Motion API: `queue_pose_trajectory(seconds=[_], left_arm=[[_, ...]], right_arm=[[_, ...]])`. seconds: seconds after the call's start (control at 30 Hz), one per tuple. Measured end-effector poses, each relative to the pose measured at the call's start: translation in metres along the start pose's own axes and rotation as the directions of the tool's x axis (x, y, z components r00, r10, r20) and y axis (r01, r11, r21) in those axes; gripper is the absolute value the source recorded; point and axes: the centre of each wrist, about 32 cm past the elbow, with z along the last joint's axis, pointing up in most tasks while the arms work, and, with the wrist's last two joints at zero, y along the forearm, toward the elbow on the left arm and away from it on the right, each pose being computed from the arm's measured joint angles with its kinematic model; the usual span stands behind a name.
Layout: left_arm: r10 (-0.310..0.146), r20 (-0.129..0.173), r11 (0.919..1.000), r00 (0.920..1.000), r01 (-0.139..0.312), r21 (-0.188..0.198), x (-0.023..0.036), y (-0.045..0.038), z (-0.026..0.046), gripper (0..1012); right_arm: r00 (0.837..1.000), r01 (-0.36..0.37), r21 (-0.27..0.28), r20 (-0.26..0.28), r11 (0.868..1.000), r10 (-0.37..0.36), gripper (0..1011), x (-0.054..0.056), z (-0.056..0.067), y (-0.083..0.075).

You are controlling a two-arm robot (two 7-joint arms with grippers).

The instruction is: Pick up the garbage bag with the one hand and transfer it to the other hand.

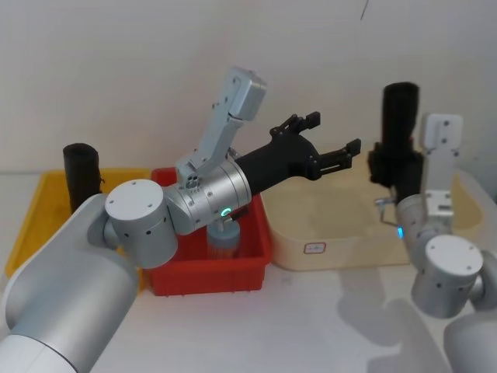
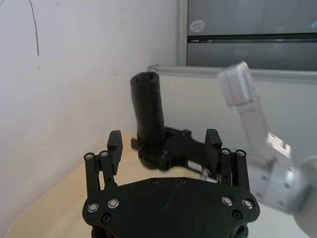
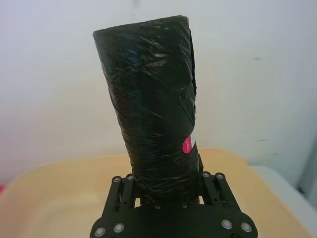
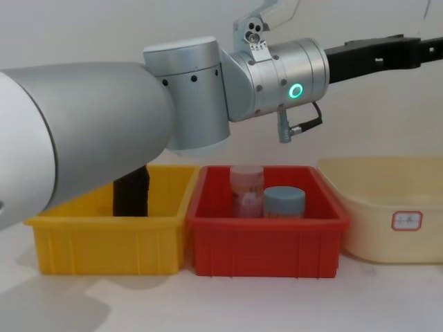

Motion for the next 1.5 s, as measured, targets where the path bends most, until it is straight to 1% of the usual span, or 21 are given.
queue_pose_trajectory(seconds=[0.13,0.17,0.2,0.4,0.43,0.47,0.5,0.53,0.63,0.77,0.9,1.0,1.07,1.1,1.13,1.2,1.3,1.33,1.37,1.43,1.5], left_arm=[[0.000,0.000,1.0000,1.0000,0.000,0.000,0.0000,0.0000,0.0000,1000],[0.000,0.000,1.0000,1.0000,0.000,0.000,0.0000,0.0000,0.0000,1000],[0.000,0.000,1.0000,1.0000,0.000,0.000,0.0000,0.0000,0.0000,1001],[0.000,0.000,1.0000,1.0000,0.000,0.000,0.0000,0.0000,0.0000,1000],[0.000,0.000,1.0000,1.0000,0.000,0.000,0.0000,0.0000,0.0000,1000],[0.000,0.000,1.0000,1.0000,0.000,0.000,0.0000,0.0000,0.0000,1000],[0.000,0.000,1.0000,1.0000,0.000,0.000,0.0000,0.0000,0.0000,1000],[0.000,0.000,1.0000,1.0000,0.000,0.000,0.0000,0.0000,-0.0001,1001],[0.000,0.000,1.0000,1.0000,0.000,0.000,0.0000,0.0000,-0.0001,1001],[0.000,0.000,1.0000,1.0000,0.000,0.000,0.0000,0.0000,0.0000,1001],[0.003,0.001,1.0000,1.0000,-0.003,0.000,0.0001,0.0006,0.0001,1000],[0.013,0.007,0.9999,0.9999,-0.013,-0.003,-0.0006,0.0028,0.0004,1000],[0.026,0.018,0.9996,0.9995,-0.026,-0.007,-0.0016,0.0054,0.0008,1001],[0.036,0.030,0.9993,0.9989,-0.036,-0.011,-0.0022,0.0076,0.0020,1000],[0.036,0.030,0.9993,0.9989,-0.036,-0.011,-0.0022,0.0076,0.0020,1000],[0.061,0.056,0.9980,0.9965,-0.060,-0.022,-0.0035,0.0134,0.0038,1000],[0.081,0.077,0.9964,0.9937,-0.079,-0.032,-0.0049,0.0182,0.0053,1000],[0.097,0.093,0.9948,0.9909,-0.094,-0.041,-0.0059,0.0229,0.0066,1001],[0.097,0.093,0.9948,0.9909,-0.094,-0.041,-0.0059,0.0229,0.0066,1001],[0.124,0.118,0.9914,0.9853,-0.118,-0.057,-0.0082,0.0297,0.0085,1001],[0.154,0.138,0.9868,0.9785,-0.145,-0.073,-0.0103,0.0366,0.0101,1000]], right_arm=[[0.999,0.040,-0.004,0.005,0.999,-0.040,559,0.011,0.001,0.009],[0.998,0.057,-0.008,0.006,0.998,-0.057,580,0.017,0.001,0.013],[0.997,0.073,-0.009,0.007,0.997,-0.073,609,0.022,0.002,0.016],[0.994,0.110,-0.016,0.009,0.994,-0.110,773,0.037,0.005,0.022],[0.993,0.114,-0.018,0.009,0.993,-0.114,826,0.040,0.005,0.023],[0.993,0.114,-0.019,0.009,0.993,-0.114,846,0.042,0.005,0.023],[0.994,0.112,-0.019,0.007,0.993,-0.112,897,0.044,0.007,0.023],[0.994,0.110,-0.019,0.006,0.994,-0.109,897,0.046,0.008,0.023],[0.995,0.097,-0.014,0.002,0.995,-0.097,984,0.050,0.010,0.021],[0.997,0.075,-0.007,-0.006,0.997,-0.075,1000,0.053,0.014,0.017],[0.999,0.033,0.005,-0.020,0.999,-0.033,1000,0.054,0.019,0.010],[1.000,0.007,0.013,-0.028,1.000,-0.007,1000,0.055,0.022,0.006],[0.999,-0.030,0.024,-0.038,0.999,0.031,1000,0.054,0.025,-0.001],[0.999,-0.036,0.028,-0.039,0.999,0.037,1000,0.054,0.026,-0.003],[0.998,-0.048,0.031,-0.043,0.998,0.049,1000,0.053,0.027,-0.005],[0.996,-0.076,0.042,-0.048,0.996,0.078,1000,0.052,0.029,-0.012],[0.991,-0.119,0.057,-0.055,0.991,0.123,1000,0.049,0.032,-0.021],[0.991,-0.119,0.057,-0.055,0.991,0.123,1000,0.049,0.032,-0.021],[0.988,-0.142,0.065,-0.058,0.988,0.146,1000,0.047,0.033,-0.025],[0.984,-0.163,0.072,-0.060,0.984,0.168,1000,0.044,0.033,-0.030],[0.975,-0.207,0.083,-0.062,0.975,0.213,1000,0.039,0.034,-0.040]])
